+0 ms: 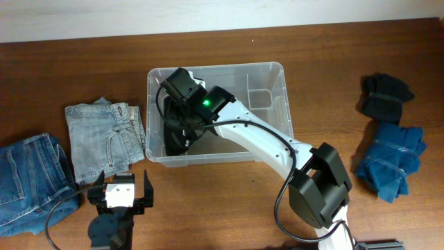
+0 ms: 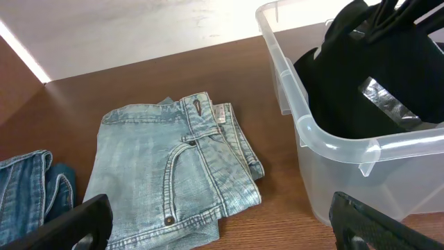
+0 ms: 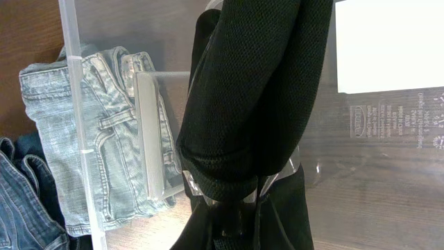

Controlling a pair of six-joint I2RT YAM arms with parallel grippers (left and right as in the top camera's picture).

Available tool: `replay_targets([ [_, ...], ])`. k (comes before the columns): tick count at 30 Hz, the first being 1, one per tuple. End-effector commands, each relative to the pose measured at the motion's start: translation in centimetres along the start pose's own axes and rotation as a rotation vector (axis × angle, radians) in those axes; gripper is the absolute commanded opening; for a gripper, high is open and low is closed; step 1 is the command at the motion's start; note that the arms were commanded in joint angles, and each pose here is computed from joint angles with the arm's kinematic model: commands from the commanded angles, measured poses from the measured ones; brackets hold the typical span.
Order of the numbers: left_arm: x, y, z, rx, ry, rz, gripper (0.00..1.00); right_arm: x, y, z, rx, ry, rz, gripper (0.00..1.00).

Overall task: Pack container
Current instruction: 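Lower the black bundle into the box's left side and release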

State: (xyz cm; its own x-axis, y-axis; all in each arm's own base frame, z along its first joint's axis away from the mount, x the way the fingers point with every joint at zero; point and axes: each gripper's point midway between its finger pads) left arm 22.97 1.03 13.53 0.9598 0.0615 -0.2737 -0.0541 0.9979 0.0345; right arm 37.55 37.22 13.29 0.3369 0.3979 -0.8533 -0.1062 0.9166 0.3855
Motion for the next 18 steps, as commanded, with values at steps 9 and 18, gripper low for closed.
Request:
replay_targets([
  [9, 0.0, -0.1, -0.1, 0.014, -0.002, -0.005, 1.0, 0.2, 1.1, 0.0, -0.003, -0.002, 0.032, 0.04],
  [18, 0.0, -0.1, -0.1, 0.014, -0.002, -0.005, 0.99, 1.4, 0.7, -0.5, -0.002, 0.017, 0.015, 0.04],
])
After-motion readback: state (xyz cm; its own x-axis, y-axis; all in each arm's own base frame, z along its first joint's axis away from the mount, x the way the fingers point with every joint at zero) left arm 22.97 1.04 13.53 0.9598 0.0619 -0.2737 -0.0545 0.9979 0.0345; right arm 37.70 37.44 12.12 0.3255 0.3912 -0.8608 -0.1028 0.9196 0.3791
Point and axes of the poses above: each gripper's point midway between its finger pads, its own x axis out along the fingers, its own y axis along the line the jaws close on, z = x × y, and after that the axes turned 10 degrees about -x, right-handed
